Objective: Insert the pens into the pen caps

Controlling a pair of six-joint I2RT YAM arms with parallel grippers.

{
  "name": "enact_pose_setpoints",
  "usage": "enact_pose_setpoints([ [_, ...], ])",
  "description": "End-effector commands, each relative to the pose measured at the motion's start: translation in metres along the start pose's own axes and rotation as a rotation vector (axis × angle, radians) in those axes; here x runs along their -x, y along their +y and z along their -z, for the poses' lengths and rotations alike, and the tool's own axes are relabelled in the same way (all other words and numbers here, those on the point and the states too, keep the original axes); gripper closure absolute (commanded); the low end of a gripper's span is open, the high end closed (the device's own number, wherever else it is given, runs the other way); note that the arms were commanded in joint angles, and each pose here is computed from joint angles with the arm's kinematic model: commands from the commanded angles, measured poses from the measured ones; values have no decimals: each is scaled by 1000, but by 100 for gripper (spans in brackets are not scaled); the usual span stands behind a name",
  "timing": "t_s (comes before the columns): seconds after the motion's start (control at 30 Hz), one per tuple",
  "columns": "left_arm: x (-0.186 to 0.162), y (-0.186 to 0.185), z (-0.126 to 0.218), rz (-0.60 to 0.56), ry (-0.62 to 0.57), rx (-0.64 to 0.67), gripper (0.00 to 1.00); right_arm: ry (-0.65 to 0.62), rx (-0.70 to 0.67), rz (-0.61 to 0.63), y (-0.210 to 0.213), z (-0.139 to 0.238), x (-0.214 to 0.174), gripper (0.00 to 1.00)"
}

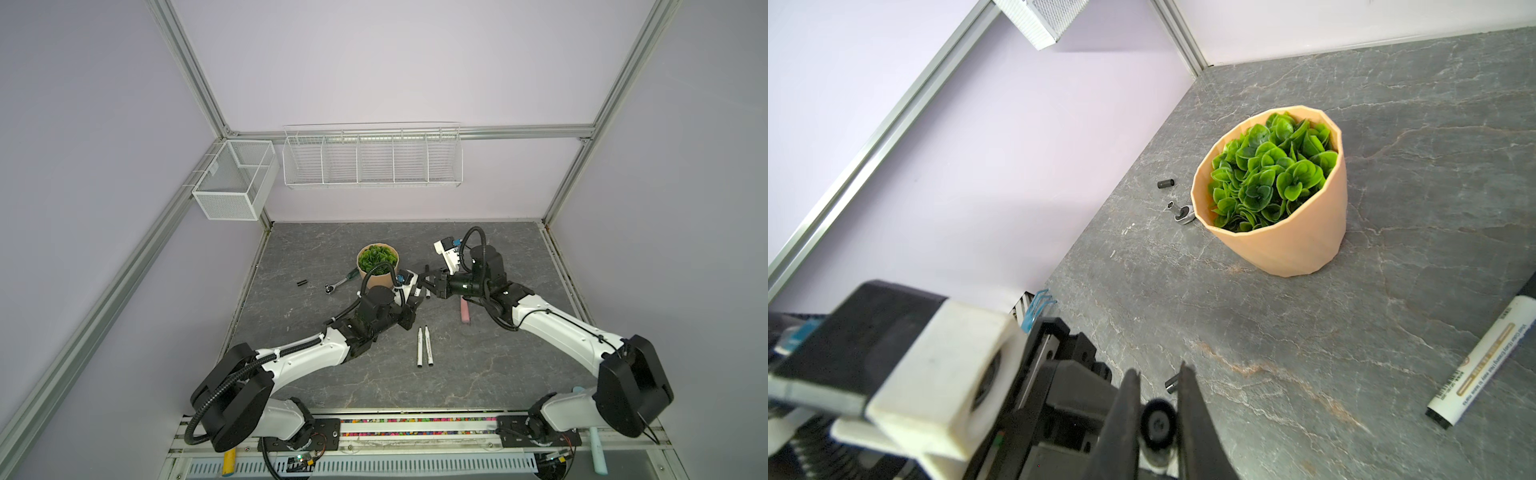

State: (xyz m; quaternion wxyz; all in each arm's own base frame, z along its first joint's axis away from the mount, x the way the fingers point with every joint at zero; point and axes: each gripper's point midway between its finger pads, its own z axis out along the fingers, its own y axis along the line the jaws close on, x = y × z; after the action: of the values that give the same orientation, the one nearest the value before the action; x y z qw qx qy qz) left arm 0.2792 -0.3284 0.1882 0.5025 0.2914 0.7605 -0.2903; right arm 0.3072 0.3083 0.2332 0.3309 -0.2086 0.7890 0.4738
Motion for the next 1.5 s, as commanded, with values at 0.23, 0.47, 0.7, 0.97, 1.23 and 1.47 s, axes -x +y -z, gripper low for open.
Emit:
enact_pose_setpoints([
  [0.23,161,25,56,-23,-554,108,100,399,152,-174,14,0,-105,93],
  [0.47,184,36,71,32,-644,75,100,467,132,-198,9,-6,-127,93],
  [0.7,217,46,87,31,-746,80,100,490,123,-202,7,-9,-138,93],
  [0.97,244,67,106,97,-846,61,100,513,91,-209,-1,-7,-149,94],
  [1.23,255,73,108,117,-878,60,100,586,17,-165,-8,-7,-170,93],
  [1.47,260,80,114,122,-896,87,100,583,18,-166,-10,-5,-174,93],
])
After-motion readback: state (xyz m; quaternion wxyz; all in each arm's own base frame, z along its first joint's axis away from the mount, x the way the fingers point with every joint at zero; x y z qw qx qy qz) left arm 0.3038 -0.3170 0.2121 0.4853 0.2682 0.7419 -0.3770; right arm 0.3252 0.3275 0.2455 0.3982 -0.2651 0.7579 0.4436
